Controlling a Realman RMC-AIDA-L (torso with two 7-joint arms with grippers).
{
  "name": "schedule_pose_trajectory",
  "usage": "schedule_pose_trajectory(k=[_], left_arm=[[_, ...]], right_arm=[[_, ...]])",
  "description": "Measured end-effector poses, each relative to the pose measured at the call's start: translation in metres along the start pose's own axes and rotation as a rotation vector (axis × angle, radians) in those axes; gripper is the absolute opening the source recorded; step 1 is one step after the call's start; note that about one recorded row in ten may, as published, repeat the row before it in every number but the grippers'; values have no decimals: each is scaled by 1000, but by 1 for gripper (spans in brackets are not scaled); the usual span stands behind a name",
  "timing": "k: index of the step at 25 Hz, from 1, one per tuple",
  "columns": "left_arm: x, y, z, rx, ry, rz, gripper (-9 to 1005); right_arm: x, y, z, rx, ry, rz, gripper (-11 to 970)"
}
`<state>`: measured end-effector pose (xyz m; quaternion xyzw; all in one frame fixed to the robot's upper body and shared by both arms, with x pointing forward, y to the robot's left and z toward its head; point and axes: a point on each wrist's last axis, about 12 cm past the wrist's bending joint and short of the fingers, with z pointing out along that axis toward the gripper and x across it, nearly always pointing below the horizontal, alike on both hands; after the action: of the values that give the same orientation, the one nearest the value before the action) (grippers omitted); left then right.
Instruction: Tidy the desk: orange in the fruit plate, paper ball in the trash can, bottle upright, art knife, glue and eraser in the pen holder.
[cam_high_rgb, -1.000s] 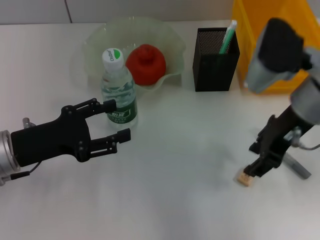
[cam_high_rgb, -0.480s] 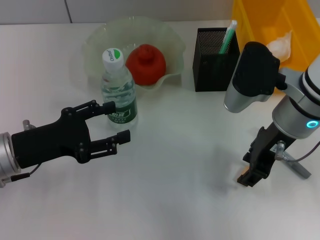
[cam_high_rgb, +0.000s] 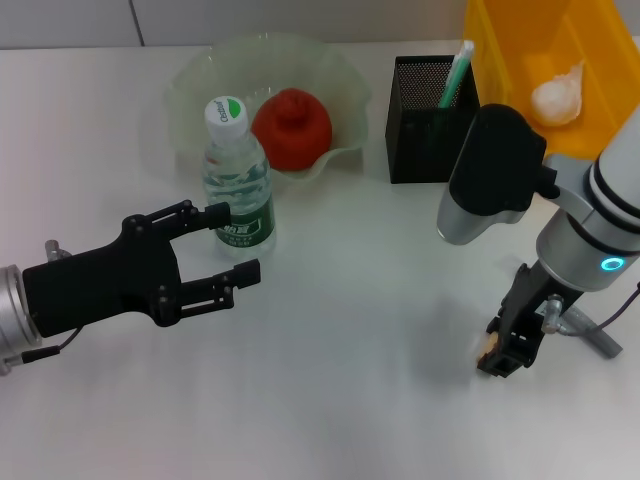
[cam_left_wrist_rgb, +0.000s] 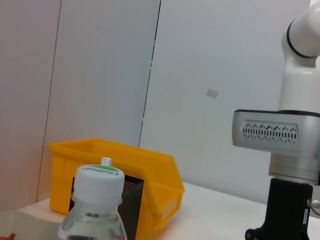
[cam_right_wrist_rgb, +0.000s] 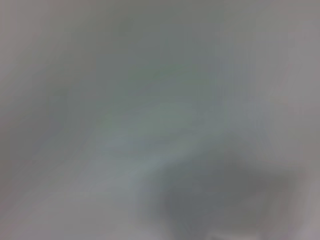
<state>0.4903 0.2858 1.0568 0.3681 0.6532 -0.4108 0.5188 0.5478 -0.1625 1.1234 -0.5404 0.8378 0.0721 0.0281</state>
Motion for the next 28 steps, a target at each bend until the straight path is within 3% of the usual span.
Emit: schedule_pose_trajectory(k=[6, 10, 16, 18, 22, 28], left_arm=[[0, 0, -1, -6, -3, 0, 799], [1, -1, -3, -8, -3, -4, 799], [-1, 0, -2, -1, -5, 1, 799], [-1, 0, -1, 3, -5, 2, 799], [-1, 0, 1, 6, -7, 3, 799], [-1, -1, 2, 6, -11, 0, 799]], right_arm=[[-1, 2, -5, 18, -19, -4, 426], [0, 2, -35, 53, -93, 1, 425], [2, -38, -116, 219, -387, 164, 422], [-2, -53, -130, 270, -476, 210, 420], [-13, -79, -129, 330, -567, 239, 418], [-33, -97, -100, 323, -635, 281, 415]])
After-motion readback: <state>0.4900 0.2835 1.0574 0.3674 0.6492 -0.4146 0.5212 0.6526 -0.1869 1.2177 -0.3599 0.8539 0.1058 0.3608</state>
